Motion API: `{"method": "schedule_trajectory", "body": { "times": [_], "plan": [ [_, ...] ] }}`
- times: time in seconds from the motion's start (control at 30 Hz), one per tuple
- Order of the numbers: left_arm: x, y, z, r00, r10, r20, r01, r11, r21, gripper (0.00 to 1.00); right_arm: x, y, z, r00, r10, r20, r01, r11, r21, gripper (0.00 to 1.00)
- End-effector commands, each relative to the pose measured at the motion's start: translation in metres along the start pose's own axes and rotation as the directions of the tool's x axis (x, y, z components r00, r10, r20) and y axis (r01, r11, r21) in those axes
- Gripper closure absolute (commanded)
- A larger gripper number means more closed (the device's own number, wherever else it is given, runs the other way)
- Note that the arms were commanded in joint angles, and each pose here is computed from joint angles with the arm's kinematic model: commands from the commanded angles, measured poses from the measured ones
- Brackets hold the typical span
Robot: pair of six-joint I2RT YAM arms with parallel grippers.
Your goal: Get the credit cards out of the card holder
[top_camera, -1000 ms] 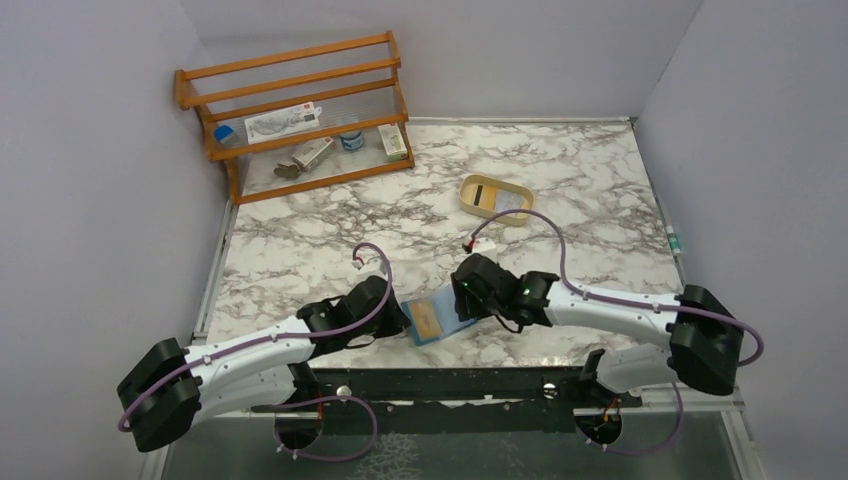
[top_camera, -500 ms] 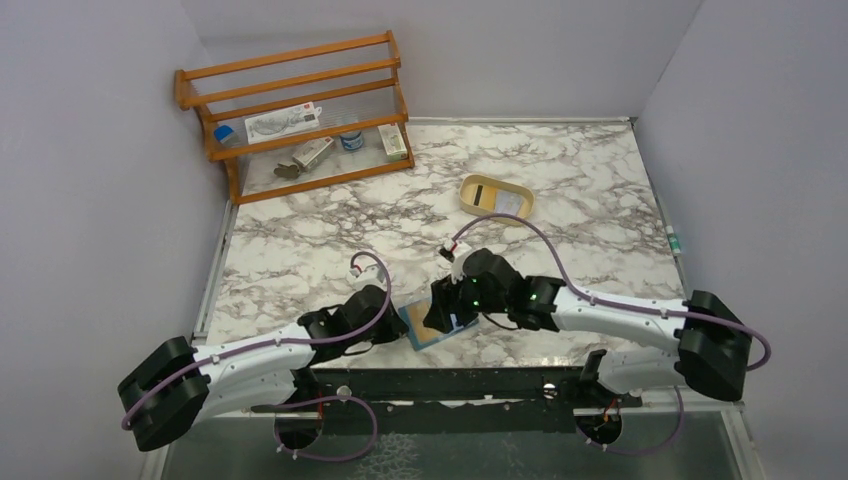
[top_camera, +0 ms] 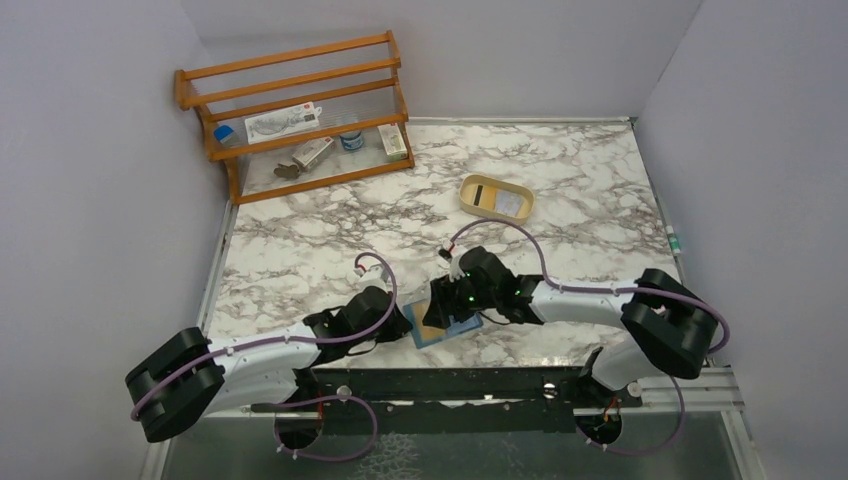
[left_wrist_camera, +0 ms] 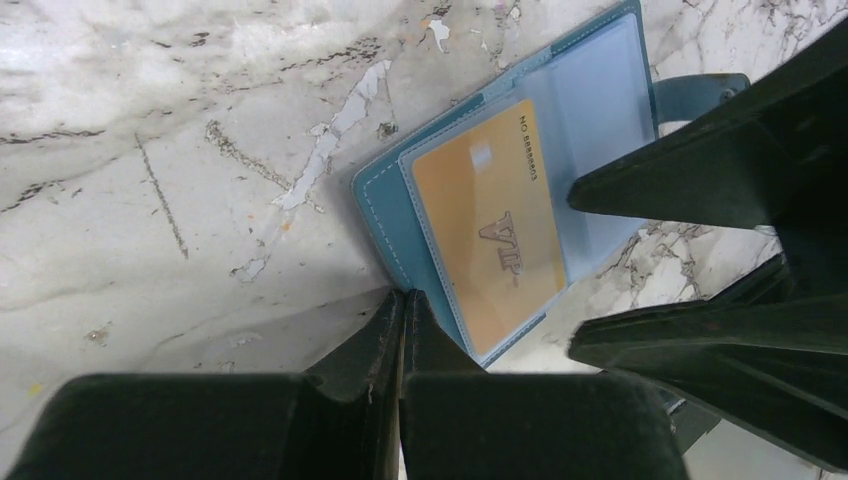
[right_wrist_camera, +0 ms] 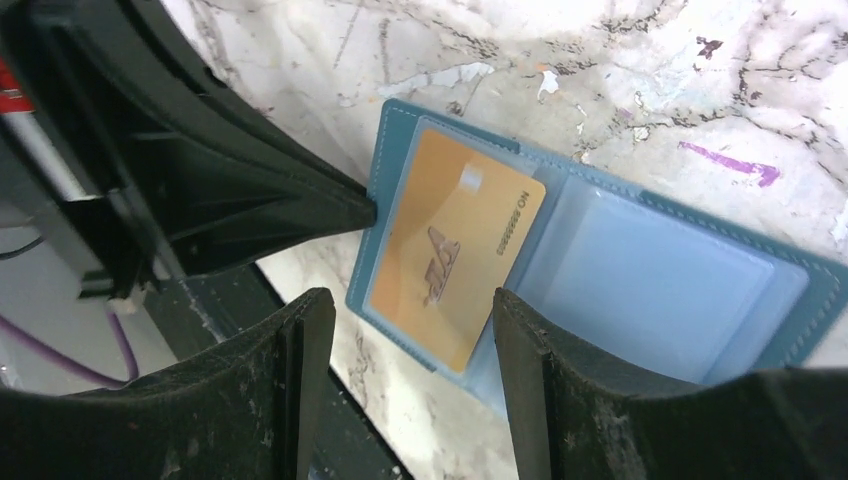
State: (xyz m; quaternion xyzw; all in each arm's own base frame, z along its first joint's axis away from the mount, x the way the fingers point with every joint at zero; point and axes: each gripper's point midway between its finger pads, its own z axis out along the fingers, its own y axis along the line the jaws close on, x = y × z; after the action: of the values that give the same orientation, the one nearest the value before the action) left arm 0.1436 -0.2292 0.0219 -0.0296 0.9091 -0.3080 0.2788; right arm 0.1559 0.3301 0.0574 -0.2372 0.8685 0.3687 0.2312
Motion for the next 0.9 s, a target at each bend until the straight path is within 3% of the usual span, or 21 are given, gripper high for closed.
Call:
{"method": "schedule_trajectory", "body": {
  "times": [0.0, 0.37, 0.7, 0.87],
  "plan": [
    [-0.005, -0.002, 0.005, 1.000, 0.012, 0.025, -0.012, 1.000, 0.012, 1.00, -0.003, 0.001, 0.016, 1.000, -0.012, -0.003, 0.012, 1.000, -0.026, 0.35],
    [-0.005, 0.003, 0.005, 1.000, 0.008, 0.028, -0.008, 1.000, -0.004, 1.00, 0.024, -0.034, 0.022, 0.996, 0.084, 0.005, -0.084, 0.995, 0.055, 0.35],
    [-0.004, 0.003, 0.006, 1.000, 0.005, 0.027, -0.005, 1.000, -0.005, 1.00, 0.050, 0.013, 0.022, 0.992, 0.083, -0.092, -0.105, 0.956, -0.274, 0.36],
    [-0.007, 0.002, 0.005, 0.999, 0.002, 0.037, -0.001, 1.000, -0.005, 1.00, 0.048, 0.022, 0.019, 0.993, 0.055, -0.107, -0.086, 0.946, -0.312, 0.36]
  ]
}}
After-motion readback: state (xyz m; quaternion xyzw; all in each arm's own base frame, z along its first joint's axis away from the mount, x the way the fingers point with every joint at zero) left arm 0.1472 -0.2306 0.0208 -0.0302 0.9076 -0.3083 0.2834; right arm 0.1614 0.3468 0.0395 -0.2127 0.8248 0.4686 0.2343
